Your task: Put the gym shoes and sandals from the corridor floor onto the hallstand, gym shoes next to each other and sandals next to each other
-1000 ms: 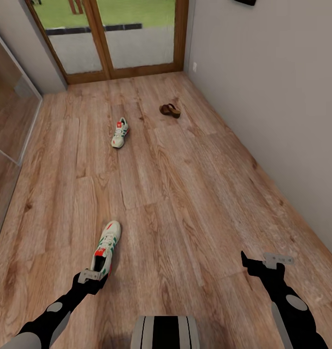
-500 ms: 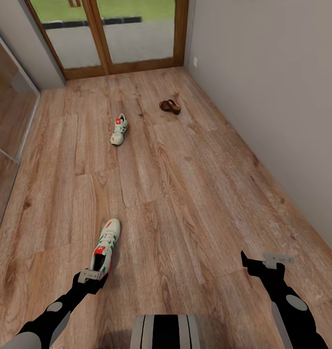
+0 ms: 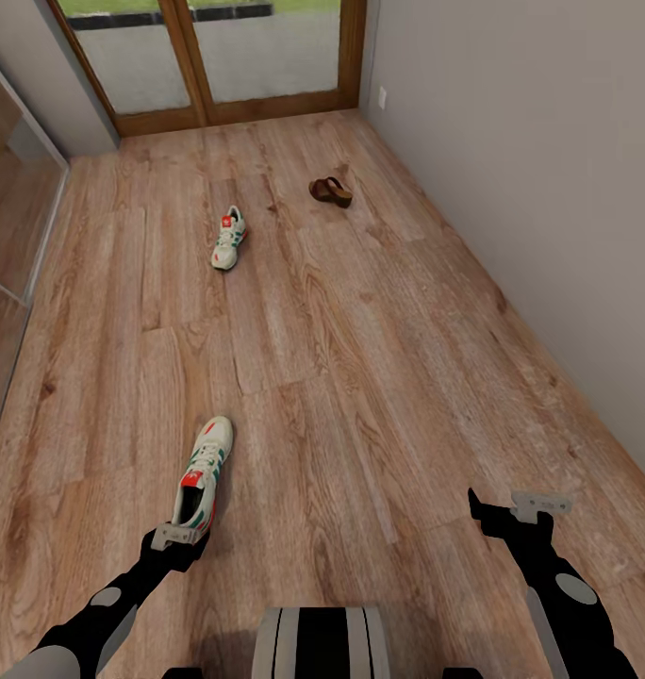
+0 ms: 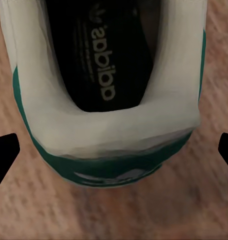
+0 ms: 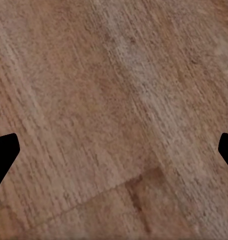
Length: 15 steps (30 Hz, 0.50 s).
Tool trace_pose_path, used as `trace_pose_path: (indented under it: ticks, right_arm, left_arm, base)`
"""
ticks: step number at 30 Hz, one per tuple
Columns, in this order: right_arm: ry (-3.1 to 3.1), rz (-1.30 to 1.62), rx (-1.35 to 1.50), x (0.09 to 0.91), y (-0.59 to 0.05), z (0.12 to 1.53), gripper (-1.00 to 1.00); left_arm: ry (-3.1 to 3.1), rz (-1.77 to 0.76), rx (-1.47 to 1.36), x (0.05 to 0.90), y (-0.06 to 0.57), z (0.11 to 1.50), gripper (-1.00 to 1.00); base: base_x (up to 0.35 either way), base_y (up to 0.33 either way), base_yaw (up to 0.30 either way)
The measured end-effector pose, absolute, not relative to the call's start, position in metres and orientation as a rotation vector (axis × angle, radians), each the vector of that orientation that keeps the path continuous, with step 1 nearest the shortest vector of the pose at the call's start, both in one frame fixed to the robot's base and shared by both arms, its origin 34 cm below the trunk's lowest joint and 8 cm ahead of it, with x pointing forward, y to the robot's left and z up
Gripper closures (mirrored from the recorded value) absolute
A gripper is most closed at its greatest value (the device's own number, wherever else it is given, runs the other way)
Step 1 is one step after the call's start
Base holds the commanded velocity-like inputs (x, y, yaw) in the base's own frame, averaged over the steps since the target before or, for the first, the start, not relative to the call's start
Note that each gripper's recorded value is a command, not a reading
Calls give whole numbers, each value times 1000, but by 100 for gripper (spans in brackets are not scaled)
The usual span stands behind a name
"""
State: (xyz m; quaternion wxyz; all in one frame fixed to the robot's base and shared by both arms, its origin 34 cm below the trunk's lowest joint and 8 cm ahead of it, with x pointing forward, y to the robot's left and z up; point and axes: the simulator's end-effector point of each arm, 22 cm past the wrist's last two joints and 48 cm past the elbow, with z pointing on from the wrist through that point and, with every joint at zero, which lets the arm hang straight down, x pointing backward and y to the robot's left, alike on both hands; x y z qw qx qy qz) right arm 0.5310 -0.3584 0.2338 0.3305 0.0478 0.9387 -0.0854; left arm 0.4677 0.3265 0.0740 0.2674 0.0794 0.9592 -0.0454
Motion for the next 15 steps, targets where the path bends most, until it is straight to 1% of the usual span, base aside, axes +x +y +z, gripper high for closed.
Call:
trace_pose_path:
  ticks: [9, 15]
  right_arm:
    - [2455, -223, 125, 531, -358, 234, -100]
    - [2455, -223, 125, 531, -358, 234, -100]
  left_arm:
    - [2589, -122, 214, 467, 327, 74, -100]
    - [2590, -122, 214, 467, 327, 74, -100]
  base:
    - [1, 0, 0]
    - [63, 0, 0]
